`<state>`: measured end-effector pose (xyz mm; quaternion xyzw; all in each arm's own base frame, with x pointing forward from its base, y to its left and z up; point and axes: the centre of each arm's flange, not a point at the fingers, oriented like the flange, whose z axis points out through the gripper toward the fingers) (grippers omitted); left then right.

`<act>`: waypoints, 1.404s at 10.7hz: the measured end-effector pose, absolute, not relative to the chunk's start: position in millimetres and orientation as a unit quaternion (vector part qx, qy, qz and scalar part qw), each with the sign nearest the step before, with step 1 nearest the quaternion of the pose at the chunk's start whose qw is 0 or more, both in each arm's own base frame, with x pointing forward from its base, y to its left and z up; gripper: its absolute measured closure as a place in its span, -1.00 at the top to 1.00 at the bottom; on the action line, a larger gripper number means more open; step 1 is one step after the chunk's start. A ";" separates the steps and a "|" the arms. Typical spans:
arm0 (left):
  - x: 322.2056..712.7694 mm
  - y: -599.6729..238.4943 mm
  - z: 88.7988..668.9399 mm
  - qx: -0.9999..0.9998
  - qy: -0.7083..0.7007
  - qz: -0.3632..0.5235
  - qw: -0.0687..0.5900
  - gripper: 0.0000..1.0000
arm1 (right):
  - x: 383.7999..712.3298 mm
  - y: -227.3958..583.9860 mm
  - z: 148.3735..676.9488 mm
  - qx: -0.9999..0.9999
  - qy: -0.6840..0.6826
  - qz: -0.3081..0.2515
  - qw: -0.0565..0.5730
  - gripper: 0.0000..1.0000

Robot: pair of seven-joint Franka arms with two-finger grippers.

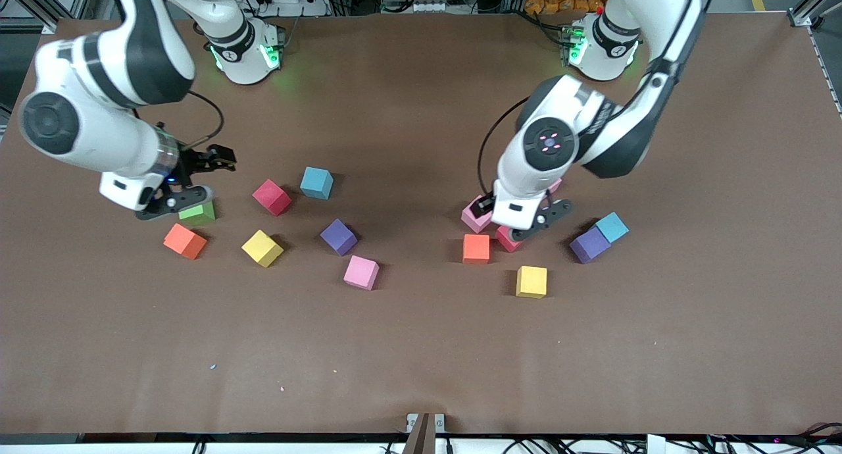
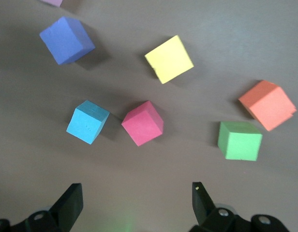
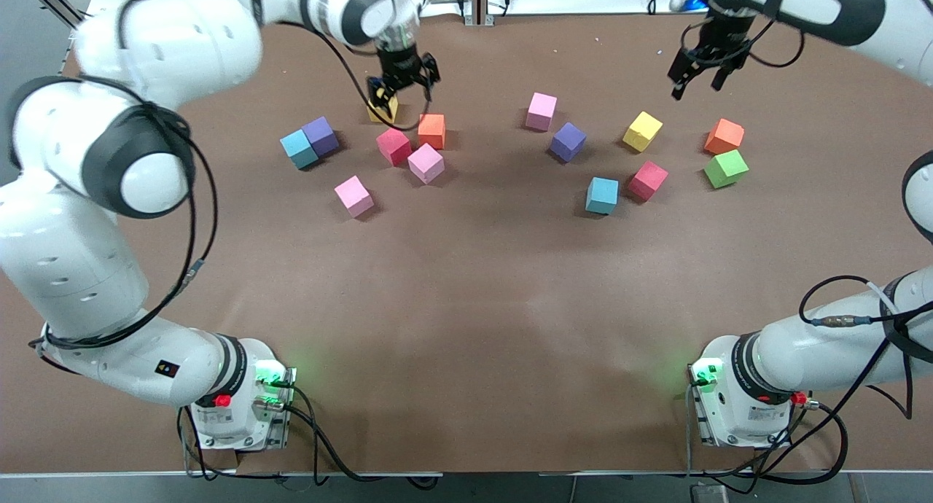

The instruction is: Arrange 11 blocks into digit 3

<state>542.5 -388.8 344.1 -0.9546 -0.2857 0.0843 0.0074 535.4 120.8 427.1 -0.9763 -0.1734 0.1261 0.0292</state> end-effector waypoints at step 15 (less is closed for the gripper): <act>514.7 -383.1 201.6 -0.940 -0.328 0.090 0.010 0.97 | 453.3 202.4 249.8 -0.993 -0.021 0.119 -0.008 1.00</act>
